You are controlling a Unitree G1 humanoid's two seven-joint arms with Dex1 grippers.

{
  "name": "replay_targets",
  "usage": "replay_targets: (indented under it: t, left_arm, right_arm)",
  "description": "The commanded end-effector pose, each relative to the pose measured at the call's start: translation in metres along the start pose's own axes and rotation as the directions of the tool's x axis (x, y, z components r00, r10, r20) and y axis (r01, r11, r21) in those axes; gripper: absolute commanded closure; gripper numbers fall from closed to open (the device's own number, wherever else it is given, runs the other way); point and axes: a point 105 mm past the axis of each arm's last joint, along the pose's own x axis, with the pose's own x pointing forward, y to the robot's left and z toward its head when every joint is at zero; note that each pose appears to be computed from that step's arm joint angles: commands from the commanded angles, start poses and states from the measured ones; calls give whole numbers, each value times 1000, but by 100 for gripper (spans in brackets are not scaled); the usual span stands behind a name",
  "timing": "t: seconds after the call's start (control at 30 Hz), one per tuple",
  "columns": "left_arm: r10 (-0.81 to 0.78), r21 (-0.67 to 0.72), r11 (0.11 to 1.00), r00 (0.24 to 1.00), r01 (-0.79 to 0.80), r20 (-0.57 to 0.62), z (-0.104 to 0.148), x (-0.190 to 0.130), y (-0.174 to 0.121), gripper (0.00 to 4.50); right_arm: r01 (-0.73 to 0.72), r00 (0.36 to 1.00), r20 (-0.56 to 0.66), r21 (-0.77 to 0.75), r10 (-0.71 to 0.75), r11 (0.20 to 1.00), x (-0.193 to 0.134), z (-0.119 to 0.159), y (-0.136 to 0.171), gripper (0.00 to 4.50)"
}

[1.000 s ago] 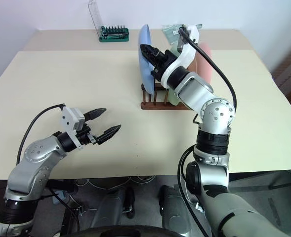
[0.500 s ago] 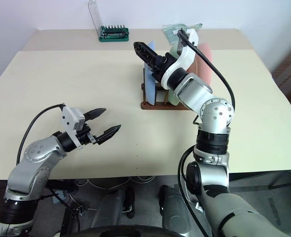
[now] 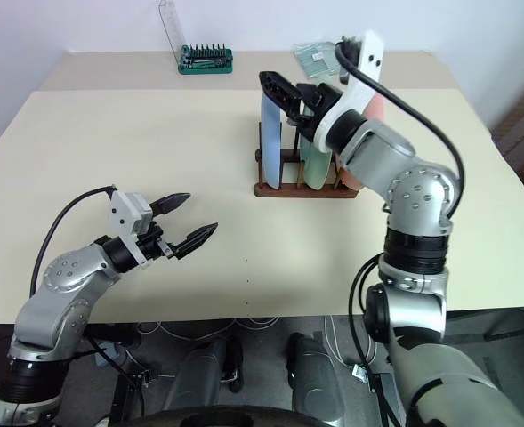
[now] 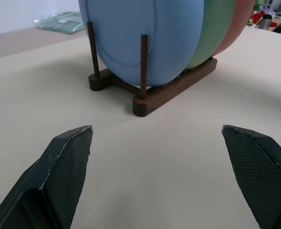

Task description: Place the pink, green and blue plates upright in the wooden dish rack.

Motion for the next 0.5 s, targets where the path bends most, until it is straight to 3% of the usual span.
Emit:
replay_targets:
  t: [0.03, 0.13, 0.23, 0.43, 0.5]
  left_arm:
    - [17, 36, 999, 999, -19, 38, 9, -1, 5, 0]
    - [43, 49, 998, 999, -45, 30, 7, -5, 11, 0]
    - [111, 75, 991, 994, -111, 12, 2, -13, 26, 0]
    - [224, 68, 973, 974, -221, -46, -17, -41, 55, 0]
    - [243, 60, 969, 968, -240, -62, -22, -49, 59, 0]
  right_arm:
    - [-138, 974, 148, -210, 171, 968, -22, 56, 30, 5]
    - [-173, 956, 166, -344, 242, 923, -48, 72, 26, 5]
    - [-84, 984, 98, -487, 150, 869, -92, 70, -17, 5]
    - [-15, 994, -105, -435, -35, 900, -167, 11, -85, 5]
    - [27, 986, -137, -436, -96, 899, -179, -1, -99, 5]
